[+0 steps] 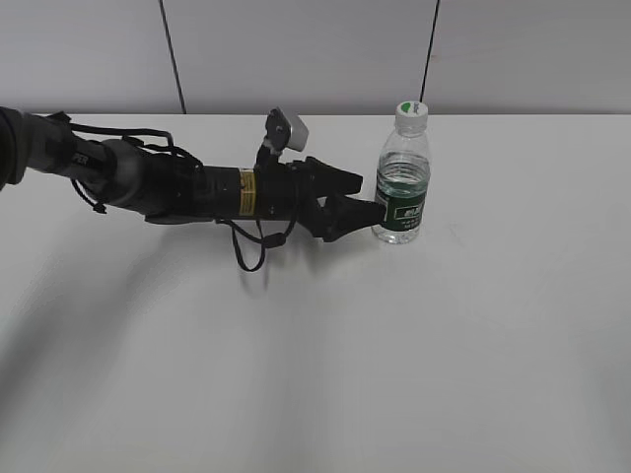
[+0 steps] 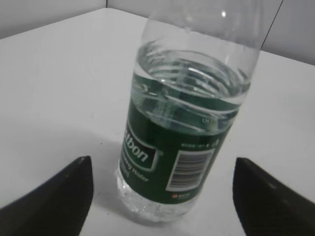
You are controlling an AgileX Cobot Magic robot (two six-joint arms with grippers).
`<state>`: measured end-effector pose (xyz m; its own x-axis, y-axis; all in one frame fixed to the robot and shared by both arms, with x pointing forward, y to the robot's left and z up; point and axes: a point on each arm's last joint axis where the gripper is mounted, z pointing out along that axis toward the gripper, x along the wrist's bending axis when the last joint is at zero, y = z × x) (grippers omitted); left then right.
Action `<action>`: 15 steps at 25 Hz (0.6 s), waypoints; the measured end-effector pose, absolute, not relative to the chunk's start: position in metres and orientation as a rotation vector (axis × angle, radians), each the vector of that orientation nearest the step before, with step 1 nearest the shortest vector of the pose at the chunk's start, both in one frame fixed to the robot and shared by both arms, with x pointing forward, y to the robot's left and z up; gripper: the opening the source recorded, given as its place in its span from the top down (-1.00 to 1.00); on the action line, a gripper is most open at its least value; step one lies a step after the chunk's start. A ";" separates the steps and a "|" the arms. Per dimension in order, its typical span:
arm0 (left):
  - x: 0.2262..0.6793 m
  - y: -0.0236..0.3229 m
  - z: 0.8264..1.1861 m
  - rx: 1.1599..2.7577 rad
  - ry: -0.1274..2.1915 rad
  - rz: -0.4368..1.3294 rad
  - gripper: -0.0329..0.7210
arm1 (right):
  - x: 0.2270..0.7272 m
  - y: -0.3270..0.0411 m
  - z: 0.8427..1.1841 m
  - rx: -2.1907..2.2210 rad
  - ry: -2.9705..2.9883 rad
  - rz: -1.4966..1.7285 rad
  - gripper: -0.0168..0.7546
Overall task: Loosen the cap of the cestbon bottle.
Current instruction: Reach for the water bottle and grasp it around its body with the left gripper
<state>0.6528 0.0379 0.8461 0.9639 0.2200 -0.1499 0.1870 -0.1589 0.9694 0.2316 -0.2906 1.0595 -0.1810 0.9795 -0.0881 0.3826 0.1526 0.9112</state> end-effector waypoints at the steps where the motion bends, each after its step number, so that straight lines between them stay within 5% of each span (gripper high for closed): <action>1: 0.652 0.037 0.846 1.739 0.306 0.029 -0.93 | 0.232 -0.291 1.060 1.322 1.684 1.011 -0.40; 15: 0.647 0.019 0.843 1.770 0.326 0.077 -0.93 | 0.232 -0.291 1.060 1.322 1.685 1.011 -0.40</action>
